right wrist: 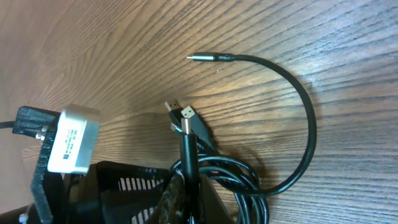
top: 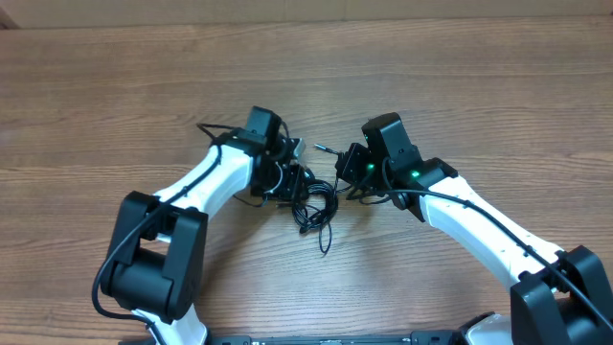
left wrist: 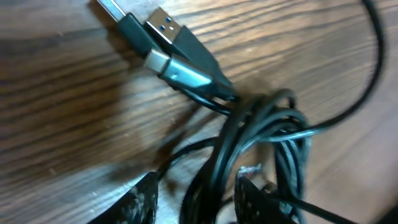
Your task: Untangle cables
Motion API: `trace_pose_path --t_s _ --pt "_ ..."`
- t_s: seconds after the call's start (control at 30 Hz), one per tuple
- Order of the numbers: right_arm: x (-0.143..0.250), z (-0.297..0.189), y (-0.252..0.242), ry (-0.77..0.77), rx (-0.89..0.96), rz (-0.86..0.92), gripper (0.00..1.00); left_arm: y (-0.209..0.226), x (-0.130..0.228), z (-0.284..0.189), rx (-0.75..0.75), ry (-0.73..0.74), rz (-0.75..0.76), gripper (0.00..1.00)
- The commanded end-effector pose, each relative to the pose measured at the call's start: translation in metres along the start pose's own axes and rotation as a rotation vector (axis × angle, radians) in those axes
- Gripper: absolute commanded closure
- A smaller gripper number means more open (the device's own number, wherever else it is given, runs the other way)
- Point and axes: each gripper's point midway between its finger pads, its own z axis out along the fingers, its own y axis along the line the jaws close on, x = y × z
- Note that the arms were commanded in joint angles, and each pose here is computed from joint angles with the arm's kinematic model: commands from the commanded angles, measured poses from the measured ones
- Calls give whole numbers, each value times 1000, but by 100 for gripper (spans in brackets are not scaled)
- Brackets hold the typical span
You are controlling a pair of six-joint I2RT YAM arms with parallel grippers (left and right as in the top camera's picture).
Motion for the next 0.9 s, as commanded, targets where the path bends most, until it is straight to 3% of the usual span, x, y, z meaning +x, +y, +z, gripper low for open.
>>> trace_pose_path --t_s 0.0,0.07,0.13,0.3,0.43,0.53,0.67,0.87 --pt "5 -1 -1 1 16 -7 96 8 -8 5 -110 -25 8 63" --pt "9 0 -3 13 28 -8 96 6 -7 11 -108 -17 0 75" --pt "11 0 -4 21 35 -9 96 4 -5 14 -108 -9 -10 96" --pt "8 0 1 6 15 -16 96 -7 -1 14 -40 13 -48 96" --pt "-2 0 14 -33 -39 -29 96 -7 6 6 3 60 -193 96" --pt "-7 -1 22 -54 -70 -36 96 -18 4 -4 128 86 -247 96" --pt "-3 0 26 -45 -80 -42 96 -46 -10 -32 445 81 -284 96" --pt "5 2 40 -44 -114 -76 96 -44 -16 -45 526 71 -327 96"
